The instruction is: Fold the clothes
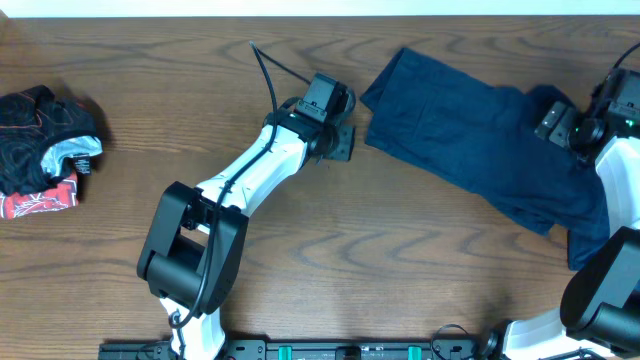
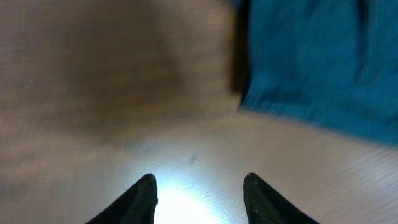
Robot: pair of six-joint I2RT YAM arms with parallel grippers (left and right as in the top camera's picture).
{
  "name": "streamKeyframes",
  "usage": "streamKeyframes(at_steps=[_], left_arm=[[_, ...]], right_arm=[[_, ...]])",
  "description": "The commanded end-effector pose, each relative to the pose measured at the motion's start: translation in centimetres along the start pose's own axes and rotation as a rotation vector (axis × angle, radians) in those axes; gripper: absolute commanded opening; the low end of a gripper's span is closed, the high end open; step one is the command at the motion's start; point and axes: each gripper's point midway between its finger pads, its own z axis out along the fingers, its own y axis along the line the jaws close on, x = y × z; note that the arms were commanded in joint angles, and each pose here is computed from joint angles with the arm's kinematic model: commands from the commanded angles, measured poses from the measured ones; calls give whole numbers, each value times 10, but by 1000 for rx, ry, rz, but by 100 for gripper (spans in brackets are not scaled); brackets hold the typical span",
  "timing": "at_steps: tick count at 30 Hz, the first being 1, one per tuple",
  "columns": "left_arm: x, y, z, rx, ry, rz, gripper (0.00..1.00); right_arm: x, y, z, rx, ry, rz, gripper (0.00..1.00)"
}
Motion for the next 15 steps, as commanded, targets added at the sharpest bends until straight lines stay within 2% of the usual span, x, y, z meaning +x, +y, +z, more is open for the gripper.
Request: streamKeyframes(at_steps=[1, 4, 9, 15], left_arm=[[-8, -7, 14, 60, -15, -8, 52], [-8, -14, 35, 132, -14, -19, 54], [-3, -3, 65, 138, -5, -84, 55], [-9, 0, 74, 228, -8, -156, 57]], right_arm=[[-12, 53, -24, -204, -2, -20, 99], [-11, 94, -57, -305, 11, -85, 99], [-11, 140, -121, -385, -25, -214, 99], [-20, 156, -196, -441, -144, -272, 99]])
